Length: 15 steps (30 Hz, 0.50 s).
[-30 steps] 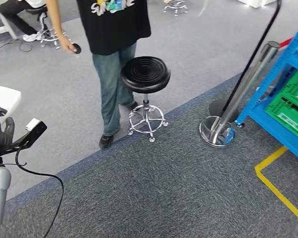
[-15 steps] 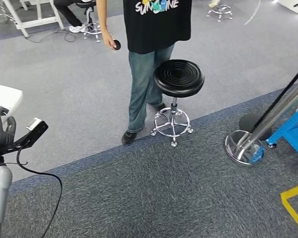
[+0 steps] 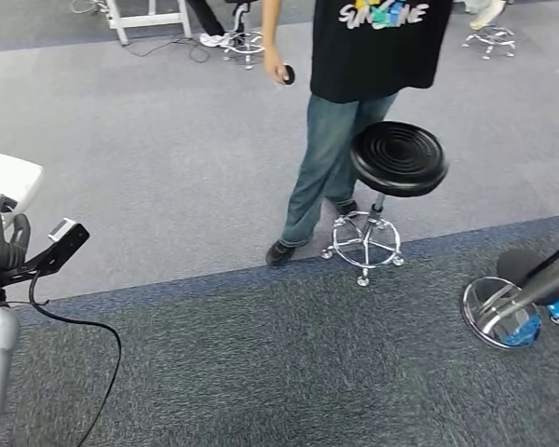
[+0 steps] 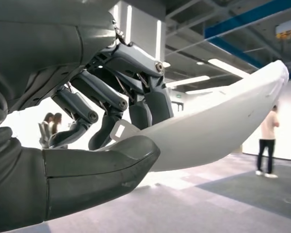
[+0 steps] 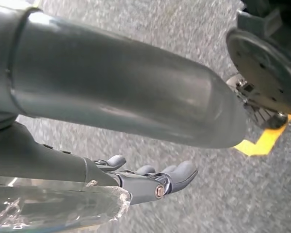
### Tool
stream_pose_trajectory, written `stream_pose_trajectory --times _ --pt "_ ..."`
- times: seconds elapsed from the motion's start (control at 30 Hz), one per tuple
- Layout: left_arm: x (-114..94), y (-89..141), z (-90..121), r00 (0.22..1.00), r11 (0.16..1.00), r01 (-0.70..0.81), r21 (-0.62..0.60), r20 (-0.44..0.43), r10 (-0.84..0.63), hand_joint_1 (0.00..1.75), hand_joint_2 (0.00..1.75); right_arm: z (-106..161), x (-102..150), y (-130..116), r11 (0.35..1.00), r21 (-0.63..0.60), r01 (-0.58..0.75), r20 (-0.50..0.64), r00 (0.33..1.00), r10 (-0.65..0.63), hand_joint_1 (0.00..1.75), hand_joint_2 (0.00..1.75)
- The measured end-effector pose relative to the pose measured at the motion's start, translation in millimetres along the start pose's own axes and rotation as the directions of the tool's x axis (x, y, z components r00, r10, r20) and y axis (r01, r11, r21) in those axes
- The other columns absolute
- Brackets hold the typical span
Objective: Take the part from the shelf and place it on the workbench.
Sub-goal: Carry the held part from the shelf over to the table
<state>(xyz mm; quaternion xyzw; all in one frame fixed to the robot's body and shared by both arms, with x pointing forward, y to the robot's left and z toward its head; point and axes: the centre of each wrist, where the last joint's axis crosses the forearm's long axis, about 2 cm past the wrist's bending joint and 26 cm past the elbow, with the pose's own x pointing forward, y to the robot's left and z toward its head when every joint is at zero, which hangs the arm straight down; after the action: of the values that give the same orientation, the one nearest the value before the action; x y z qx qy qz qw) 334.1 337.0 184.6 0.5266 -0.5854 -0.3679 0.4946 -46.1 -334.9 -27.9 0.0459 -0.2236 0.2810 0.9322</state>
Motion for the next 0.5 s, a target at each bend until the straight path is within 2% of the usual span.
stream_pose_trajectory --times 0.5 --pt "-1.5 -3.7 -6.6 1.0 1.0 0.01 -0.008 0.01 -0.01 1.75 1.75 -1.9 -10.4 0.5 0.999 0.038 -0.033 -0.043 0.999 0.034 0.0 0.0"
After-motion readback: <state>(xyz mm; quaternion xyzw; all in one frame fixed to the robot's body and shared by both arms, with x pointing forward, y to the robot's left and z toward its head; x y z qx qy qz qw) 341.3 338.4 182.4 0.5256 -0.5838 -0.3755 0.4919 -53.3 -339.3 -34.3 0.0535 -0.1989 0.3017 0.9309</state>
